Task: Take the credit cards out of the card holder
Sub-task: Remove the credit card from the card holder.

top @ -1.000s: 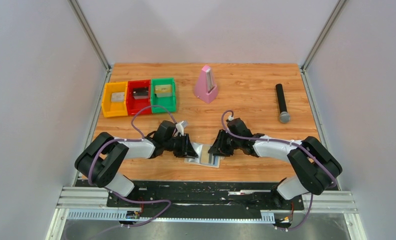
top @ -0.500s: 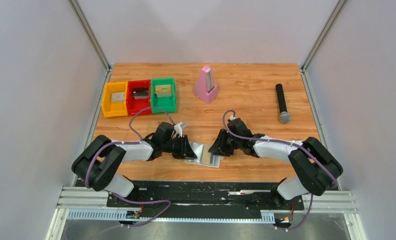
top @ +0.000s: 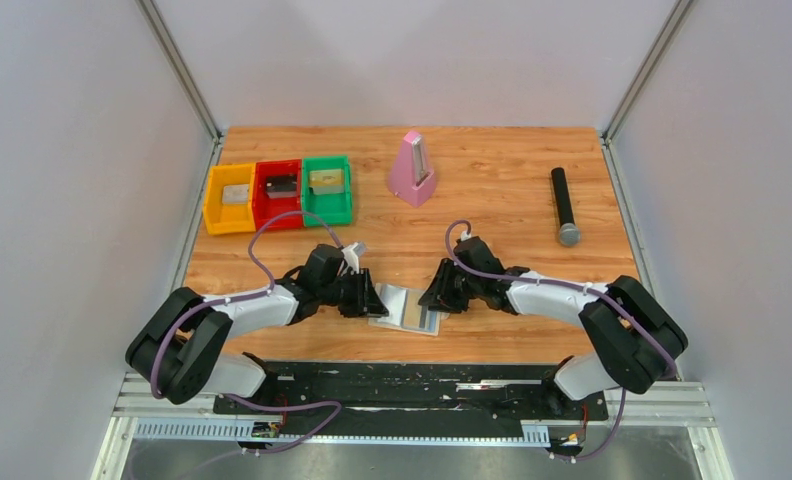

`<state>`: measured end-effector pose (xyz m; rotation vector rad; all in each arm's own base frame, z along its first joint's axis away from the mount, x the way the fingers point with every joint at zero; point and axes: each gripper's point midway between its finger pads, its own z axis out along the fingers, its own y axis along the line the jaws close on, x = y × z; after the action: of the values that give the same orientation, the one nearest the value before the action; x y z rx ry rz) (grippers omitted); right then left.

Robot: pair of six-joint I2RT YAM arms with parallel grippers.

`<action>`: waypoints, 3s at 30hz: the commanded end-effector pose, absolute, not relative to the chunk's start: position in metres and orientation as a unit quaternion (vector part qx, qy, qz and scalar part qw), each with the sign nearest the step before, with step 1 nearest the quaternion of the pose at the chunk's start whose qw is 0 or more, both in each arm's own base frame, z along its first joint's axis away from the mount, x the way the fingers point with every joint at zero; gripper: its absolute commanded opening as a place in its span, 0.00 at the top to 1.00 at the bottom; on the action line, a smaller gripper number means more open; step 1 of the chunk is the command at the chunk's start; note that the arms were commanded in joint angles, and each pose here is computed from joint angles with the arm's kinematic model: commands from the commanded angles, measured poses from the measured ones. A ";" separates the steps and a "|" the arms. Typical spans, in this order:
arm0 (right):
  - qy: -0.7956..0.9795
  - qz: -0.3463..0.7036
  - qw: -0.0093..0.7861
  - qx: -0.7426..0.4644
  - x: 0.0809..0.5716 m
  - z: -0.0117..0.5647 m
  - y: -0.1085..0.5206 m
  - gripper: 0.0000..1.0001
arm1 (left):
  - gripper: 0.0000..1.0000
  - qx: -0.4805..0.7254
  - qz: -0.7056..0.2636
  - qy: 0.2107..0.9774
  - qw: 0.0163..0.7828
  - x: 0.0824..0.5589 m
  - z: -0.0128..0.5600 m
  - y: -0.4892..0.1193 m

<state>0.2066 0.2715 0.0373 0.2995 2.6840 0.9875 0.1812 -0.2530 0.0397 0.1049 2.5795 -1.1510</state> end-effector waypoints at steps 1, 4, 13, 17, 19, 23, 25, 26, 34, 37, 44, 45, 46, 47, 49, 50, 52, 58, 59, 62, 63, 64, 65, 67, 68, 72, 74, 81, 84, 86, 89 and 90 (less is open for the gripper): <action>0.931 0.320 0.140 0.109 0.212 0.037 0.274 0.67 | 0.63 0.047 -0.392 0.904 0.165 0.184 0.037 -0.252; 0.934 0.307 0.142 0.111 0.214 0.035 0.272 0.67 | 0.63 0.047 -0.391 0.904 0.164 0.183 0.035 -0.252; 0.935 0.297 0.155 0.118 0.215 0.046 0.271 0.68 | 0.63 0.046 -0.388 0.906 0.161 0.179 0.032 -0.249; 0.937 0.296 0.149 0.114 0.214 0.043 0.274 0.68 | 0.63 0.043 -0.390 0.905 0.161 0.179 0.031 -0.248; 0.938 0.294 0.148 0.114 0.213 0.042 0.274 0.68 | 0.63 0.042 -0.391 0.905 0.161 0.178 0.031 -0.249; 0.936 0.298 0.149 0.110 0.211 0.047 0.277 0.68 | 0.63 0.041 -0.393 0.905 0.161 0.177 0.031 -0.248; 0.935 0.299 0.153 0.110 0.212 0.052 0.278 0.68 | 0.63 0.041 -0.393 0.904 0.162 0.177 0.032 -0.248; 0.935 0.299 0.155 0.110 0.212 0.054 0.278 0.68 | 0.63 0.040 -0.394 0.904 0.163 0.177 0.033 -0.248; 0.939 0.283 0.159 0.110 0.213 0.050 0.274 0.68 | 0.63 0.038 -0.392 0.905 0.163 0.175 0.032 -0.246; 0.941 0.281 0.157 0.108 0.213 0.047 0.275 0.68 | 0.63 0.038 -0.393 0.904 0.162 0.175 0.032 -0.246; 0.939 0.291 0.153 0.102 0.213 0.043 0.282 0.68 | 0.63 0.037 -0.393 0.904 0.164 0.175 0.032 -0.246; 0.939 0.290 0.151 0.103 0.212 0.042 0.282 0.69 | 0.63 0.036 -0.393 0.904 0.164 0.175 0.032 -0.246; 0.941 0.287 0.148 0.104 0.212 0.040 0.282 0.69 | 0.63 0.037 -0.394 0.904 0.165 0.175 0.033 -0.246; 0.942 0.283 0.144 0.106 0.211 0.037 0.282 0.69 | 0.63 0.037 -0.393 0.904 0.164 0.175 0.032 -0.246; 0.945 0.277 0.139 0.108 0.210 0.033 0.281 0.69 | 0.63 0.036 -0.394 0.904 0.164 0.174 0.032 -0.246; 0.945 0.274 0.138 0.109 0.210 0.032 0.280 0.69 | 0.63 0.037 -0.393 0.904 0.164 0.174 0.032 -0.246; 0.948 0.265 0.137 0.111 0.210 0.029 0.278 0.69 | 0.63 0.036 -0.393 0.904 0.164 0.174 0.032 -0.245; 0.955 0.232 0.141 0.120 0.212 0.026 0.271 0.69 | 0.62 0.037 -0.393 0.904 0.163 0.174 0.032 -0.246; 0.956 0.224 0.145 0.121 0.212 0.027 0.269 0.69 | 0.62 0.036 -0.393 0.904 0.163 0.174 0.031 -0.245; 0.957 0.212 0.155 0.122 0.214 0.031 0.265 0.69 | 0.62 0.036 -0.392 0.904 0.164 0.174 0.031 -0.245; 0.957 0.210 0.156 0.122 0.214 0.031 0.264 0.69 | 0.62 0.037 -0.393 0.904 0.164 0.174 0.031 -0.245; 0.958 0.208 0.156 0.121 0.214 0.031 0.264 0.69 | 0.62 0.037 -0.393 0.904 0.164 0.174 0.031 -0.245; 0.959 0.205 0.155 0.120 0.214 0.030 0.264 0.69 | 0.62 0.036 -0.393 0.904 0.164 0.174 0.031 -0.245; 0.961 0.199 0.153 0.116 0.212 0.029 0.266 0.69 | 0.62 0.036 -0.393 0.904 0.164 0.174 0.031 -0.245; 0.962 0.198 0.153 0.113 0.211 0.028 0.267 0.69 | 0.62 0.036 -0.394 0.904 0.164 0.174 0.032 -0.245; 0.964 0.194 0.149 0.105 0.212 0.025 0.272 0.68 | 0.62 0.036 -0.394 0.903 0.165 0.174 0.032 -0.246; 0.963 0.200 0.146 0.102 0.211 0.024 0.276 0.68 | 0.62 0.036 -0.393 0.904 0.163 0.174 0.031 -0.245; 0.951 0.257 0.144 0.092 0.211 0.031 0.293 0.67 | 0.62 0.036 -0.392 0.905 0.160 0.173 0.028 -0.245; 0.941 0.288 0.151 0.092 0.212 0.039 0.301 0.68 | 0.62 0.037 -0.394 0.904 0.161 0.173 0.028 -0.246; 0.936 0.301 0.159 0.091 0.213 0.045 0.302 0.68 | 0.62 0.038 -0.395 0.904 0.161 0.173 0.029 -0.246; 0.929 0.316 0.171 0.087 0.214 0.056 0.304 0.68 | 0.62 0.037 -0.394 0.904 0.162 0.173 0.029 -0.245; 0.927 0.322 0.174 0.085 0.214 0.059 0.305 0.68 | 0.62 0.037 -0.394 0.904 0.162 0.173 0.029 -0.245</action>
<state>0.2103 0.2907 0.0354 0.2718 2.7132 0.7810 0.1734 -0.2453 0.0279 0.0867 2.6039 -1.1248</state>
